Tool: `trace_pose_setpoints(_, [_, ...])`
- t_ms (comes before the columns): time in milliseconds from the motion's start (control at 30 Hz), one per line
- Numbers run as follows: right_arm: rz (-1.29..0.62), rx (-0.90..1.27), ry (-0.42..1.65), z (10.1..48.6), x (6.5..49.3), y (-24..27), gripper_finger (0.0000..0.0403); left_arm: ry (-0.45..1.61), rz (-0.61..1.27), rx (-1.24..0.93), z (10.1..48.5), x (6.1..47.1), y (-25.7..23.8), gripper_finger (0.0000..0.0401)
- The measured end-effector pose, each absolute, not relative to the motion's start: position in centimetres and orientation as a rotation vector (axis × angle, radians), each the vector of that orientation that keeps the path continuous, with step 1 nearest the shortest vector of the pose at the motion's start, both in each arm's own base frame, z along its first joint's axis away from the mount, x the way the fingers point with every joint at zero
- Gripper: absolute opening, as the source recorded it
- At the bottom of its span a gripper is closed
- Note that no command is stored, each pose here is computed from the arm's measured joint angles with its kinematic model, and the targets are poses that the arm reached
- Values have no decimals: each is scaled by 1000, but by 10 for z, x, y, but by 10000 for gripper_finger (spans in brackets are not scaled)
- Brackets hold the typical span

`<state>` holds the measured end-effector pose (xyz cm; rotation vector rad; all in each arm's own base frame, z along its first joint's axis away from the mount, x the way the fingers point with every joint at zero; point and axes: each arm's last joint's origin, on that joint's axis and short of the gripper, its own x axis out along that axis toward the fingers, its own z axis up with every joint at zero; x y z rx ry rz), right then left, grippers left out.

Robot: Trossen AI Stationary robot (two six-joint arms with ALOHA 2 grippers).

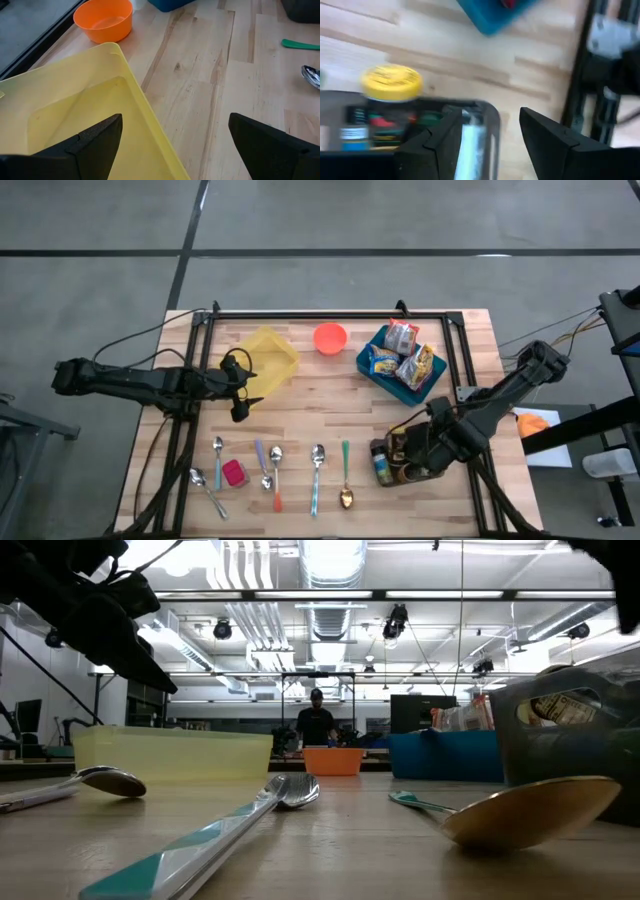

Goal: Pick & Place Food Item
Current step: Put the red seasoning can into the black bin

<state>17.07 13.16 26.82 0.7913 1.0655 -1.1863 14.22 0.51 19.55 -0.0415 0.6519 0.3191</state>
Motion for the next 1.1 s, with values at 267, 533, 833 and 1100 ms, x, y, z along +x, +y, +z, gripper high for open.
trace_pose_setpoints(267, [-995,516,767,290,189,134,197,652,319,-41,195,142,5,368])
trace_pose_setpoints(533, [-834,283,629,284,222,131,197,652,319,-41,195,142,5,368])
trace_pose_setpoints(833, [-637,121,637,280,277,100,196,653,318,-38,195,142,5,368])
trace_pose_setpoints(1100, [-391,52,559,271,315,57,196,653,318,-38,195,142,5,369])
